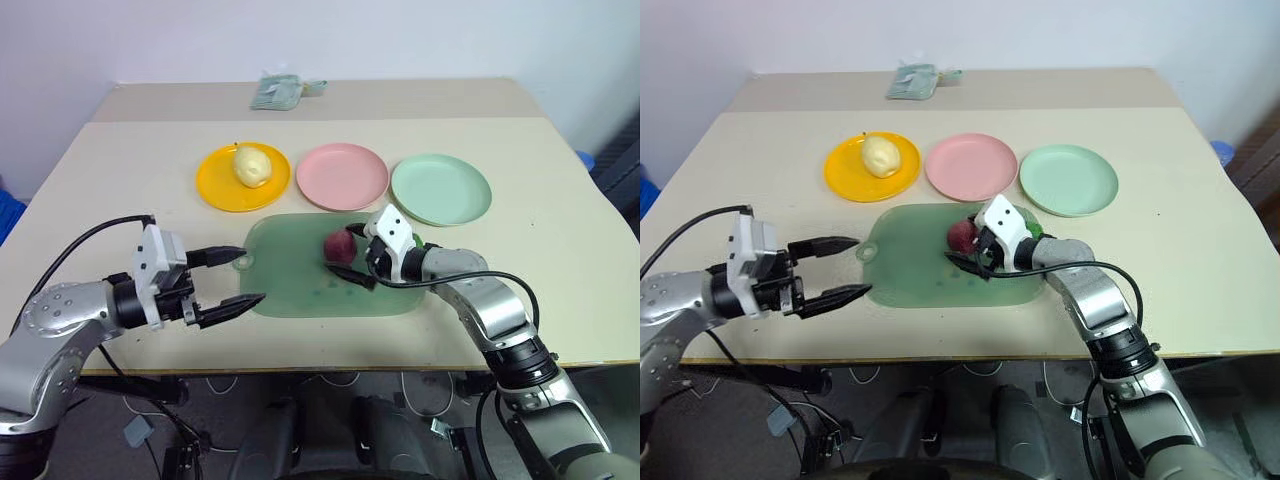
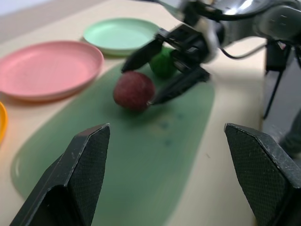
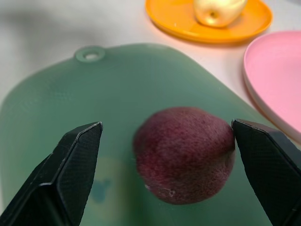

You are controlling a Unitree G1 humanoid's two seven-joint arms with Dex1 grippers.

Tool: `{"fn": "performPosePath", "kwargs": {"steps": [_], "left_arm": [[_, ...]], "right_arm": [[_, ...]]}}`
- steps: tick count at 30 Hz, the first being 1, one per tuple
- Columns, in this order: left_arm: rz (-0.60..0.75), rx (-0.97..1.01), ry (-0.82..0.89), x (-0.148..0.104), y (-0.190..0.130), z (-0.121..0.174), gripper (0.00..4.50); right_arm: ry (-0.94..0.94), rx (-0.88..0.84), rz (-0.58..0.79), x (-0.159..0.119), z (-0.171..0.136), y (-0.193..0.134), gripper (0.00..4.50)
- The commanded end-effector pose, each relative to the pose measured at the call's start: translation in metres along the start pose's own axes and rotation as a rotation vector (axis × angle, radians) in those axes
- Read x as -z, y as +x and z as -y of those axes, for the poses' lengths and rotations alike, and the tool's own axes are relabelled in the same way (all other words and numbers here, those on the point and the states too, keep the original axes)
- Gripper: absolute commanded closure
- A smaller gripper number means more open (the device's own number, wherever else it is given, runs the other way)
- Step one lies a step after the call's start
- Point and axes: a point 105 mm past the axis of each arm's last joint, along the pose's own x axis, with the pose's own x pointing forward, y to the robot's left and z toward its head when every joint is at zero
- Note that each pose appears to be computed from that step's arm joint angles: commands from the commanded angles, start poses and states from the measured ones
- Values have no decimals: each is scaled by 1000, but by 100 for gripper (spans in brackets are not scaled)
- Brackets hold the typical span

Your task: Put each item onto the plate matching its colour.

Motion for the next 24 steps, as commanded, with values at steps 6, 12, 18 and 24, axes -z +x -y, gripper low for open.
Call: {"fn": "performPosePath", "kwargs": {"steps": [6, 12, 18, 24], "left_arm": [[-4, 36, 81, 4, -14, 14, 54], [21, 3, 107, 5, -12, 10, 47], [46, -15, 111, 1, -6, 5, 47], [102, -58, 97, -8, 5, -5, 47]], "right_arm": [[-32, 1, 37, -14, 4, 7, 0], [-24, 7, 36, -14, 6, 7, 131], [-17, 33, 87, -28, 13, 2, 232], [-66, 116, 219, -79, 53, 6, 232]]}}
